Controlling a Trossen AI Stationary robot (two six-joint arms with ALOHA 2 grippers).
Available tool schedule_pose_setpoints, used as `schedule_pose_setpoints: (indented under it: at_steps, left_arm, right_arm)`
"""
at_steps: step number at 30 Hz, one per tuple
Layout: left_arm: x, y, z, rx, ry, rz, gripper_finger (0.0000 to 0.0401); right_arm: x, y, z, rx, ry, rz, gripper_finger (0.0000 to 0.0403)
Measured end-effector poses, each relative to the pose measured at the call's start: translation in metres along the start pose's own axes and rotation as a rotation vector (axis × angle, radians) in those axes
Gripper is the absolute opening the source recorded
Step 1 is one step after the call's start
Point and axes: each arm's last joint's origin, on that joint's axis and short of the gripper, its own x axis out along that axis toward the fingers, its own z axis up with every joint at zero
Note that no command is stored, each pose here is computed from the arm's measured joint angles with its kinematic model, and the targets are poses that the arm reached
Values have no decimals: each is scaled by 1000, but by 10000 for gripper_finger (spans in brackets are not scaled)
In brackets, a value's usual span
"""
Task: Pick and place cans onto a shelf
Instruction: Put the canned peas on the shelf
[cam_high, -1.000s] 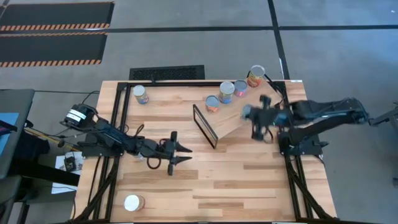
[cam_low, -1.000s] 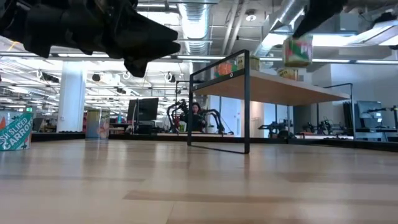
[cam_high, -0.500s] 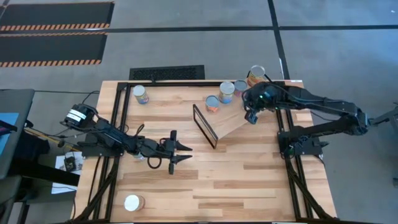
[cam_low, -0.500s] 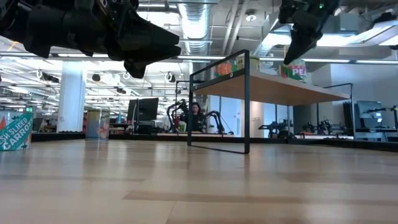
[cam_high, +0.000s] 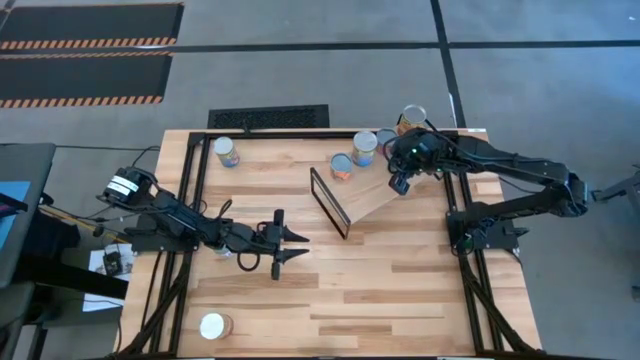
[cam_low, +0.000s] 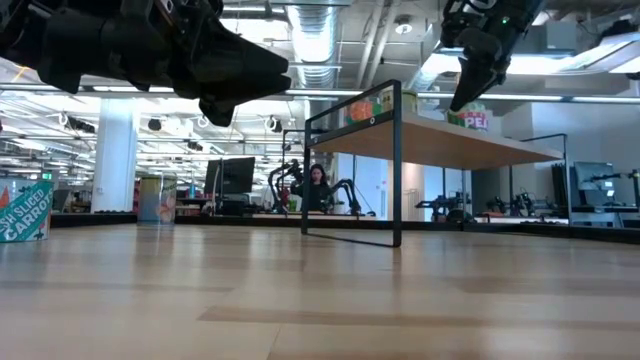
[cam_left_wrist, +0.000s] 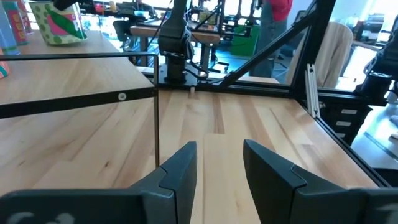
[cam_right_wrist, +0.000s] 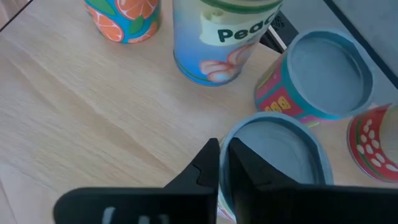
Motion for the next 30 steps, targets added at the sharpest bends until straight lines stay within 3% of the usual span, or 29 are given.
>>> schedule_pose_setpoints:
  at_steps: [30]
  left_arm:
    - [0,0,-2,8,21,4,121]
  right_arm:
    - [2,-12,1,33,-2,-38,79]
